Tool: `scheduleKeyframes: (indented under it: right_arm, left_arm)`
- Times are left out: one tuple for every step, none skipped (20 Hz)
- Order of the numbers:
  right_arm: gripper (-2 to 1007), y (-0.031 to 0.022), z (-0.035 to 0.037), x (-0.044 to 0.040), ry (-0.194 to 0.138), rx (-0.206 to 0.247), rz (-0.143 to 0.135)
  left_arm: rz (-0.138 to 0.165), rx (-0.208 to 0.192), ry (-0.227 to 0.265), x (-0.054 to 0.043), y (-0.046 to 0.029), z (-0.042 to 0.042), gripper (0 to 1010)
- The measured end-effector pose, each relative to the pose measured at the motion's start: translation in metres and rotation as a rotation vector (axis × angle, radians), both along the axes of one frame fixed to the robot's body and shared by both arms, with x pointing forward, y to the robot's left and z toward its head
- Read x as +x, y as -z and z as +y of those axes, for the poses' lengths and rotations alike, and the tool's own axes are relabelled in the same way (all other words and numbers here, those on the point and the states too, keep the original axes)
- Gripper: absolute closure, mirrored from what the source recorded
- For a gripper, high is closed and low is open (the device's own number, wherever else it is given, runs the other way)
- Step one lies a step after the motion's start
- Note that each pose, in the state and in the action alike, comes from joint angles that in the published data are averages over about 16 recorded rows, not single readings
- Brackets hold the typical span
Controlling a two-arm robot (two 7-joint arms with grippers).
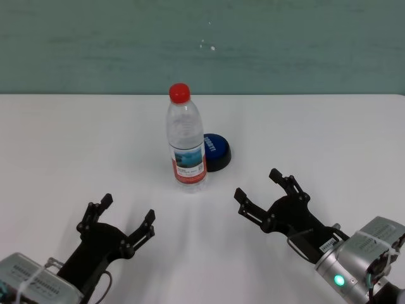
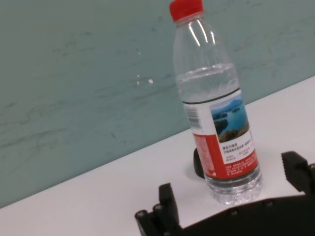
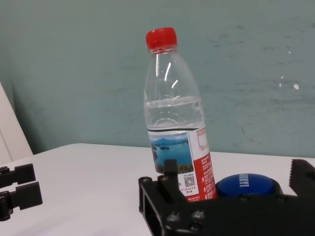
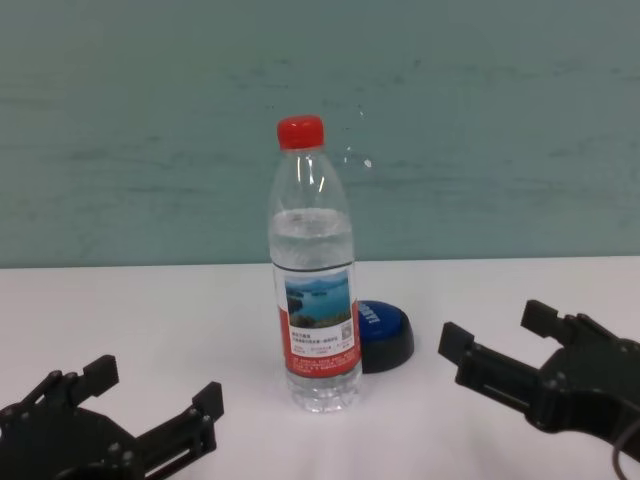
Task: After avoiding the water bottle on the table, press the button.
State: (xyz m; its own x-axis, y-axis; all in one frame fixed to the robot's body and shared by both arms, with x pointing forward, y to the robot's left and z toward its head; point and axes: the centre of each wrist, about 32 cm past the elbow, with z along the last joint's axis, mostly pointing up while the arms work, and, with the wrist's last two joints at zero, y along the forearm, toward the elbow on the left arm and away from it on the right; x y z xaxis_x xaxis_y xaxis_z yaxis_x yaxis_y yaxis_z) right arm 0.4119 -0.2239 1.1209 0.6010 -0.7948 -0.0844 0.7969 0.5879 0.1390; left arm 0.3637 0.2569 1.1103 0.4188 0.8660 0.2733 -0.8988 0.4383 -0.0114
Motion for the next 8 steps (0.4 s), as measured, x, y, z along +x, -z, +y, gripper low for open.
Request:
scheduleKeyframes:
  right_arm:
    - [1, 0.0, 0.0, 0.0, 0.0, 0.0, 0.0]
    - [1, 0.0, 0.0, 0.0, 0.0, 0.0, 0.0]
    - [1, 0.0, 0.0, 0.0, 0.0, 0.0, 0.0]
    - [1, 0.0, 0.0, 0.0, 0.0, 0.0, 0.0]
    - [1, 0.0, 0.0, 0.0, 0.0, 0.0, 0.0]
    - [1, 0.0, 0.0, 0.0, 0.0, 0.0, 0.0]
    - [1, 0.0, 0.0, 0.0, 0.0, 0.0, 0.0]
    - [1, 0.0, 0.0, 0.0, 0.0, 0.0, 0.0]
  left_arm:
    - [0.0, 0.0, 0.0, 0.0, 0.0, 0.0, 10]
    - [0.0, 0.0, 0.0, 0.0, 0.0, 0.0, 10]
    - [0.0, 0.0, 0.0, 0.0, 0.0, 0.0, 10]
    - [0.0, 0.0, 0.0, 0.0, 0.0, 0.0, 10]
    - [0.0, 0.0, 0.0, 0.0, 0.0, 0.0, 10]
    - [0.0, 0.0, 0.0, 0.0, 0.0, 0.0, 10]
    - [0.0, 0.0, 0.0, 0.0, 0.0, 0.0, 10]
    - [0.0, 0.0, 0.0, 0.0, 0.0, 0.0, 10]
